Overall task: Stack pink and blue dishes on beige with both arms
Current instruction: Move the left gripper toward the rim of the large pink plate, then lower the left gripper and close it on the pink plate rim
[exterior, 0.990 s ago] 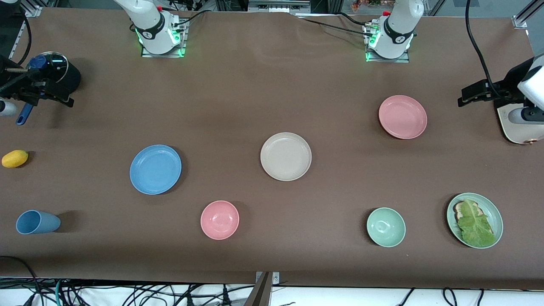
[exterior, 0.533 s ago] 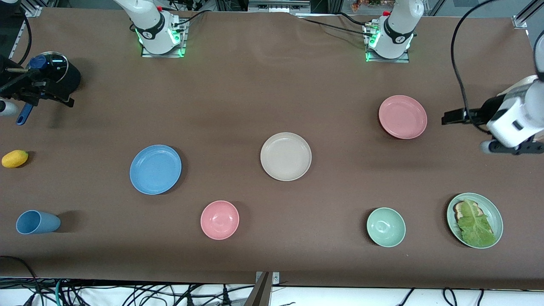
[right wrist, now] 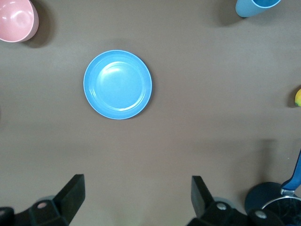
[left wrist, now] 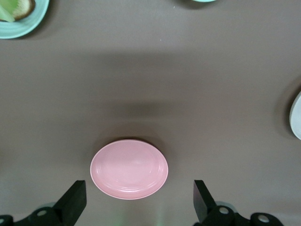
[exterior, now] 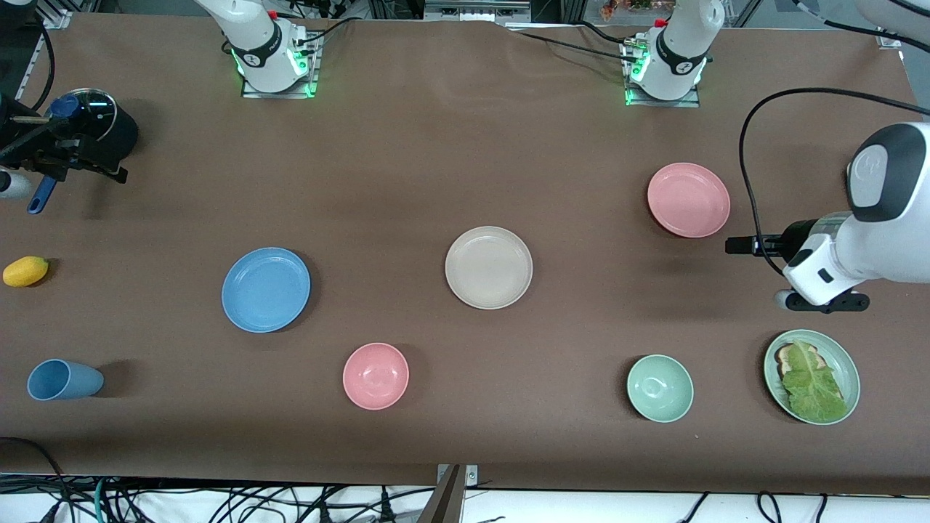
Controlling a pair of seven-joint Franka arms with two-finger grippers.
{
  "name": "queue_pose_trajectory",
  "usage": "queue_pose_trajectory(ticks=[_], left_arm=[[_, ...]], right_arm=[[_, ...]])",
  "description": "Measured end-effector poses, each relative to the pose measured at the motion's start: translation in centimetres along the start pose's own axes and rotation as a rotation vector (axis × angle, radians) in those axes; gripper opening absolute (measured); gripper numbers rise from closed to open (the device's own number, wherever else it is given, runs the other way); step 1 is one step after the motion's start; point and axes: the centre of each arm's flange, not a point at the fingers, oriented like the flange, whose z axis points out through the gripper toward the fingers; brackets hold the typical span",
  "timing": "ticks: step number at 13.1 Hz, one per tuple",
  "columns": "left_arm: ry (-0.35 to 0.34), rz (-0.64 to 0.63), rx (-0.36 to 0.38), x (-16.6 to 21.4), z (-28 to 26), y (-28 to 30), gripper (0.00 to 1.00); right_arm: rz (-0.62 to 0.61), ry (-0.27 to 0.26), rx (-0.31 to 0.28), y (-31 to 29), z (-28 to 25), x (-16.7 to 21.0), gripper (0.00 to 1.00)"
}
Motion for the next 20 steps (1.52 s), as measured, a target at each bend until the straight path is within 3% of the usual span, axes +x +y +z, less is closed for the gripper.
queue_pose_trajectory(ticks=[6,10,14,20], left_arm=[[-0.030,-0.006,0.011,1.8,3.2,-0.4,1.00],[0.081,-0.016,0.001,1.0,7.7,-2.7,1.00],[0.157,0.079,-0.135,-3.4,13.5,-9.7,1.00],[0.224,0.143,-0.215,-7.1,19.8,-12.6,1.00]], right_arm=[[0.000,0.000,0.000,0.0,0.0,0.0,1.00],[0.003,0.001,-0.004,0.2,0.0,0.0,1.00],[0.009,0.010,-0.005,0.6,-0.1,0.1,1.00],[0.009,0.011,-0.005,0.6,-0.1,0.1,1.00]])
